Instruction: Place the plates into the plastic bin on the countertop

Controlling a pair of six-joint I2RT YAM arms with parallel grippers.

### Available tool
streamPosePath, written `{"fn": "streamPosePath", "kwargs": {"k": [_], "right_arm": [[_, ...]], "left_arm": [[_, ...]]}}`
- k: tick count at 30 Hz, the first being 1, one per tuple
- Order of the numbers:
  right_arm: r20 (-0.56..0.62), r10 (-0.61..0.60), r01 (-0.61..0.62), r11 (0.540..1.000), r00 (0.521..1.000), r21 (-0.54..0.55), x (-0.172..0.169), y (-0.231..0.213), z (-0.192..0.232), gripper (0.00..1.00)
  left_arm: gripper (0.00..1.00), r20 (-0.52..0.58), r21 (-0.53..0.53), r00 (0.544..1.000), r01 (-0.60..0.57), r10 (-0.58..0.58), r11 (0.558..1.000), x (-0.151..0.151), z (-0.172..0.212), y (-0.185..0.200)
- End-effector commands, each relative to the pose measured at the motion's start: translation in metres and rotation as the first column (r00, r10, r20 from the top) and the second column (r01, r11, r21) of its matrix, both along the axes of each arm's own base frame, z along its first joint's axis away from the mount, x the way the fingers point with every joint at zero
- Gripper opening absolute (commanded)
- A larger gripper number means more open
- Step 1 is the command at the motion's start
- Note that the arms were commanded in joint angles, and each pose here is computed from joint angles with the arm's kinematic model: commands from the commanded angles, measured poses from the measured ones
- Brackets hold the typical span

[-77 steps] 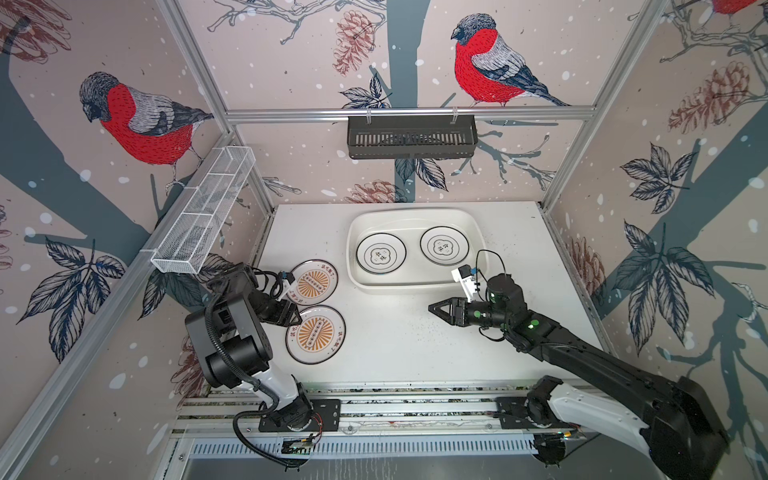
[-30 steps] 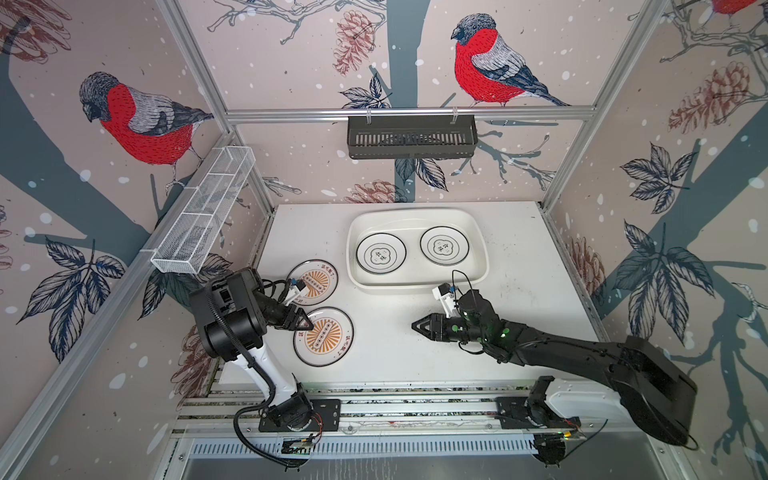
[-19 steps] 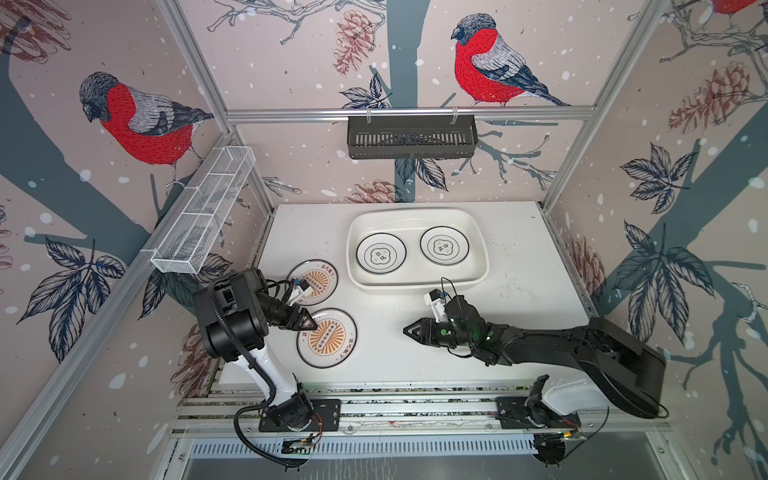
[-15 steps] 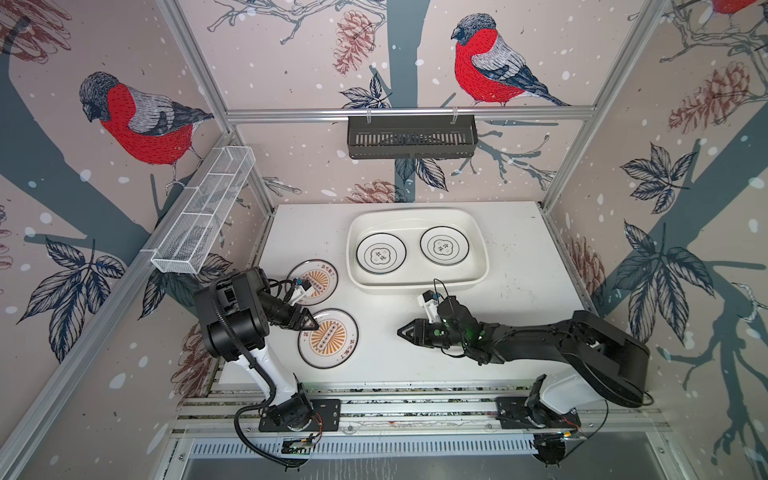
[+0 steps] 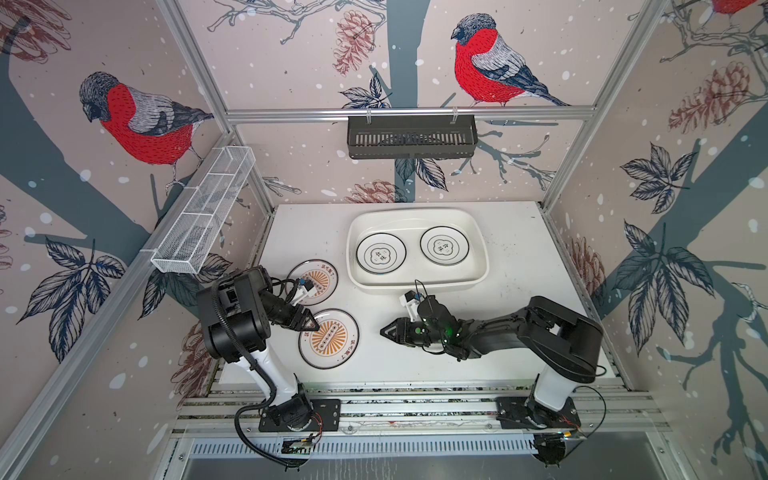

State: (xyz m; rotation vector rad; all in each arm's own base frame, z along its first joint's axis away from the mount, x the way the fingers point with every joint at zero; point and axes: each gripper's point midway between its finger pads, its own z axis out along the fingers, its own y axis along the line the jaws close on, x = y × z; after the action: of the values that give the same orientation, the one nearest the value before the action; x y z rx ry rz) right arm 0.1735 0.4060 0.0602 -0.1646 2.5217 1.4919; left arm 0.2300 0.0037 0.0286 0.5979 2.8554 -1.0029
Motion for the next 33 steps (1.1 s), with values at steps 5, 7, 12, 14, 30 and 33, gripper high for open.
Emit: {"fn": "streamPosePath", "kwargs": {"k": [5,7,12,14,30,33], "right_arm": [[-0.047,0.029,-0.027,0.998,0.998,0.054,-0.002,0.024,0.0,0.39],[-0.06,0.038,-0.035,0.998,0.997,0.046,-0.003,0.029,-0.004,0.39],[-0.09,0.072,-0.07,0.997,0.993,0.031,-0.007,0.046,-0.012,0.39],[-0.102,0.071,-0.069,0.997,0.992,0.021,-0.006,0.049,-0.017,0.38],[-0.146,0.097,-0.097,0.995,0.985,0.004,-0.005,0.074,-0.031,0.33],[-0.15,0.097,-0.098,0.995,0.984,0.002,-0.005,0.075,-0.033,0.32]], "left_arm": [[0.61,0.052,0.051,0.998,0.019,-0.022,0.998,0.004,-0.002,0.006],[0.61,0.068,0.049,0.997,0.02,-0.023,0.999,0.005,0.001,0.004],[0.61,0.088,0.034,0.996,0.027,-0.029,0.999,0.007,0.007,-0.001],[0.61,0.095,0.029,0.995,0.027,-0.03,0.999,0.007,0.009,-0.003],[0.61,0.098,-0.03,0.993,0.063,-0.06,0.998,-0.001,0.017,-0.013],[0.61,0.101,-0.036,0.992,0.074,-0.07,0.997,-0.003,0.019,-0.014]]}}
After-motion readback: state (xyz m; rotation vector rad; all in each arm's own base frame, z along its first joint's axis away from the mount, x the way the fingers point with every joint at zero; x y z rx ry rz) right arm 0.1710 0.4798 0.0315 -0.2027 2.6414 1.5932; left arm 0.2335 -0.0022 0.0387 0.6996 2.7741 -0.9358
